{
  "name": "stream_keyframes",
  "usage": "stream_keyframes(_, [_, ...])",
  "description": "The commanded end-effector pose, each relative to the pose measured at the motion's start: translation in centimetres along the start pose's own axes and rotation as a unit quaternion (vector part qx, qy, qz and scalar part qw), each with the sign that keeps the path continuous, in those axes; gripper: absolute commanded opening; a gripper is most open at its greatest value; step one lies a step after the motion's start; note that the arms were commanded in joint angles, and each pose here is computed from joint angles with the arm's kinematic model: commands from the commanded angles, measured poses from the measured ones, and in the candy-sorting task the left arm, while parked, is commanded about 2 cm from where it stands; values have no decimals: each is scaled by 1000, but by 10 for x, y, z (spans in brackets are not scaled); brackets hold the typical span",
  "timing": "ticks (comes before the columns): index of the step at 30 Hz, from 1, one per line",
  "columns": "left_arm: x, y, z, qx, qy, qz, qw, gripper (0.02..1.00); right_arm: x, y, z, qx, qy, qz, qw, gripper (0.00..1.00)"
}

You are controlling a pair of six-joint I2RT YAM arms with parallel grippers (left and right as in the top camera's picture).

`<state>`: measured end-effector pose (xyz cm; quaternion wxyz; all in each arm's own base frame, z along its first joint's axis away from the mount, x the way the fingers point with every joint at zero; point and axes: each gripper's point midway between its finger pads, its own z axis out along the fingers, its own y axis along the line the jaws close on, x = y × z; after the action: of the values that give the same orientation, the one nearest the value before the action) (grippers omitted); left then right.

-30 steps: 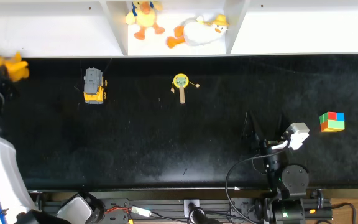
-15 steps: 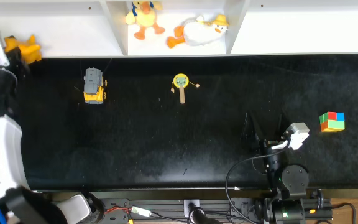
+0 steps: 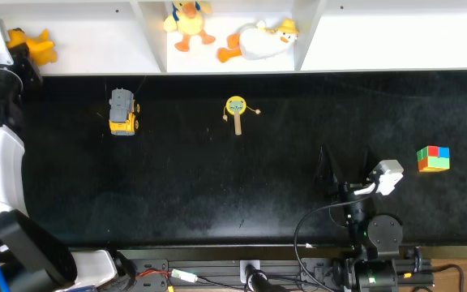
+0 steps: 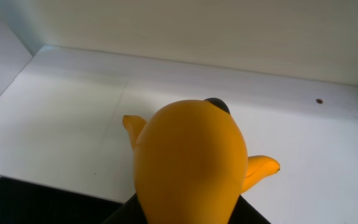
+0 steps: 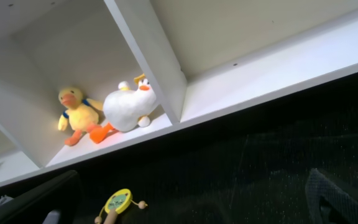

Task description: Store Toys

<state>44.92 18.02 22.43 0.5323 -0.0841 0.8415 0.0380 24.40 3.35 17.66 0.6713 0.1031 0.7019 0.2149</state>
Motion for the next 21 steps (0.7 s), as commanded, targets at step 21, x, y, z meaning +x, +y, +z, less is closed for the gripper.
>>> stream_keyframes(21, [-1,-9,25,2,15,45,999,178,3,-2,0,1,0,-4,1000,996])
